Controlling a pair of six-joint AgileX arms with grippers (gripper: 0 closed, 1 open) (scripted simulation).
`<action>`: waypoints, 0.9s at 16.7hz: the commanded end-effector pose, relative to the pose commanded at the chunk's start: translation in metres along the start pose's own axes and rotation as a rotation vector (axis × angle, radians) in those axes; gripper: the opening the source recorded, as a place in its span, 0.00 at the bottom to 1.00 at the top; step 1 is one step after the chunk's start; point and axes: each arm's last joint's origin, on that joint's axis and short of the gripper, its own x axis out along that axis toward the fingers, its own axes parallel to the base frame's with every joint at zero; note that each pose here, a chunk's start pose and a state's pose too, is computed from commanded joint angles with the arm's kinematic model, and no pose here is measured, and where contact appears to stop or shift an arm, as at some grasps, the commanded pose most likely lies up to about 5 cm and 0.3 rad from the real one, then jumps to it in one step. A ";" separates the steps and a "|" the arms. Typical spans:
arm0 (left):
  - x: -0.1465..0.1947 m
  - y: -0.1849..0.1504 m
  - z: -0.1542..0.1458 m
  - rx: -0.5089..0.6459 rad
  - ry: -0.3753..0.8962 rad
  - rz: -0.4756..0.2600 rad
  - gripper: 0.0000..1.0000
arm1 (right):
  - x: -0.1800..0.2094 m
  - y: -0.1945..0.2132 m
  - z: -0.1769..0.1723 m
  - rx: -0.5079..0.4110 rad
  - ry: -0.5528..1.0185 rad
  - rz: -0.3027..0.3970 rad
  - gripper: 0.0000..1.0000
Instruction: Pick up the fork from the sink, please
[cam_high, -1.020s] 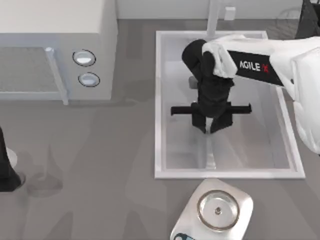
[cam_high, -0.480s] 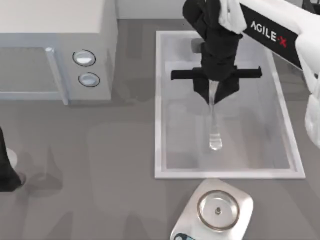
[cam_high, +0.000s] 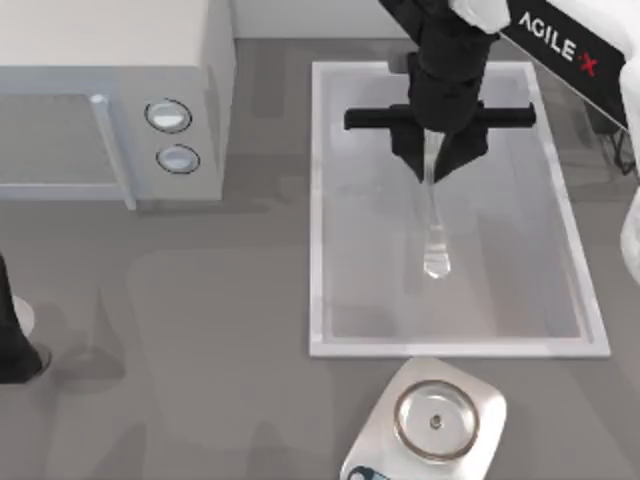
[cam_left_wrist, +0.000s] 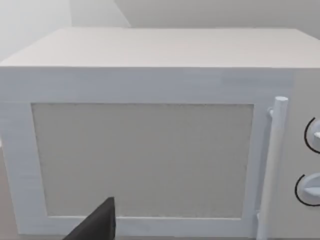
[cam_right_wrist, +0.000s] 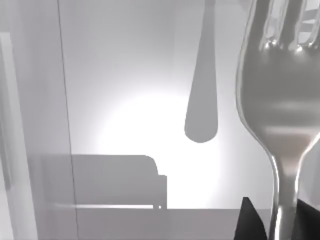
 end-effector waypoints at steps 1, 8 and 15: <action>0.000 0.000 0.000 0.000 0.000 0.000 1.00 | 0.000 -0.001 0.000 0.000 0.000 0.000 0.00; 0.000 0.000 0.000 0.000 0.000 0.000 1.00 | -0.051 -0.081 -0.015 0.001 -0.005 -0.001 0.00; 0.000 0.000 0.000 0.000 0.000 0.000 1.00 | -0.089 -0.202 -0.116 0.006 0.053 -0.007 0.00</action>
